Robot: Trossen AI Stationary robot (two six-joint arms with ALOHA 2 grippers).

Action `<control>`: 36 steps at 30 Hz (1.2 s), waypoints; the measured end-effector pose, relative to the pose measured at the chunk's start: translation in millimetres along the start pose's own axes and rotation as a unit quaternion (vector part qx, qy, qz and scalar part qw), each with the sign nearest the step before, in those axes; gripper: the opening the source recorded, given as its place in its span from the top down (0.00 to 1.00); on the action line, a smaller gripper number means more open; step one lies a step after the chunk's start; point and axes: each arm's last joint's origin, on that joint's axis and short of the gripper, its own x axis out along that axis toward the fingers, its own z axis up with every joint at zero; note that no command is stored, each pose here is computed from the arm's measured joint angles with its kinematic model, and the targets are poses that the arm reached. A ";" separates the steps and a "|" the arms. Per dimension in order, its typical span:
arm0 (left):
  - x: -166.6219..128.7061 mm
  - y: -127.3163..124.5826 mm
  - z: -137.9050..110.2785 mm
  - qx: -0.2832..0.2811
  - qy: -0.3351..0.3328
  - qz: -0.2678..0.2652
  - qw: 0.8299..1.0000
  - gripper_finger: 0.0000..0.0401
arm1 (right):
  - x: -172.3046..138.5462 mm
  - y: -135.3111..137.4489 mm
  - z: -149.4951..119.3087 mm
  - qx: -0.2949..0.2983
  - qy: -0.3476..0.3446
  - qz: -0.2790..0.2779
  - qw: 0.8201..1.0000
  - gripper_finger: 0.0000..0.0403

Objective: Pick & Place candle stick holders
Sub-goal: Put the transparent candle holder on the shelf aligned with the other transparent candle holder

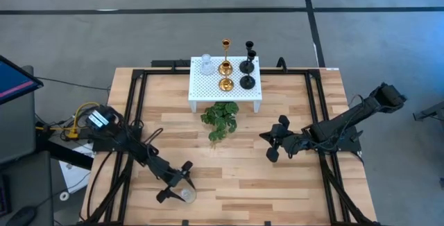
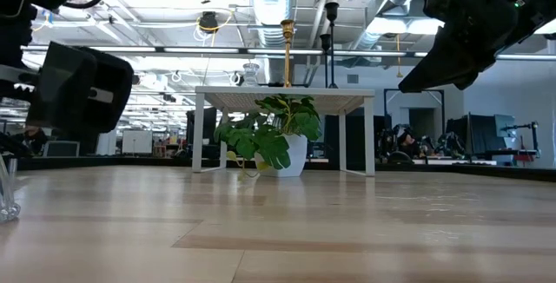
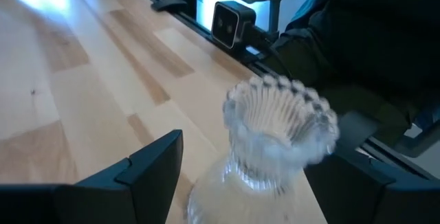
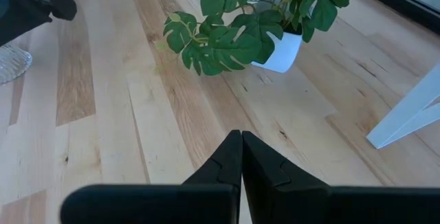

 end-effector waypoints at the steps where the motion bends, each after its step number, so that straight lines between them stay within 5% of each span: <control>1: 2.3 0.1 0.6 0.003 -0.001 0.000 1.000 0.29 | 0.0 0.0 0.0 0.000 0.000 0.000 1.000 1.00; 11: 8.1 0.4 -5.5 -0.010 0.013 0.001 1.000 0.31 | 0.0 -0.1 0.0 0.000 0.000 0.000 1.000 1.00; 26: 8.5 0.5 -1.6 -0.009 -0.003 0.003 1.000 0.66 | 0.0 -0.1 0.0 0.000 0.000 0.000 1.000 1.00; 36: 8.3 0.4 -0.9 -0.026 -0.007 0.002 1.000 0.65 | 0.0 -0.1 0.0 0.000 0.000 0.000 1.000 1.00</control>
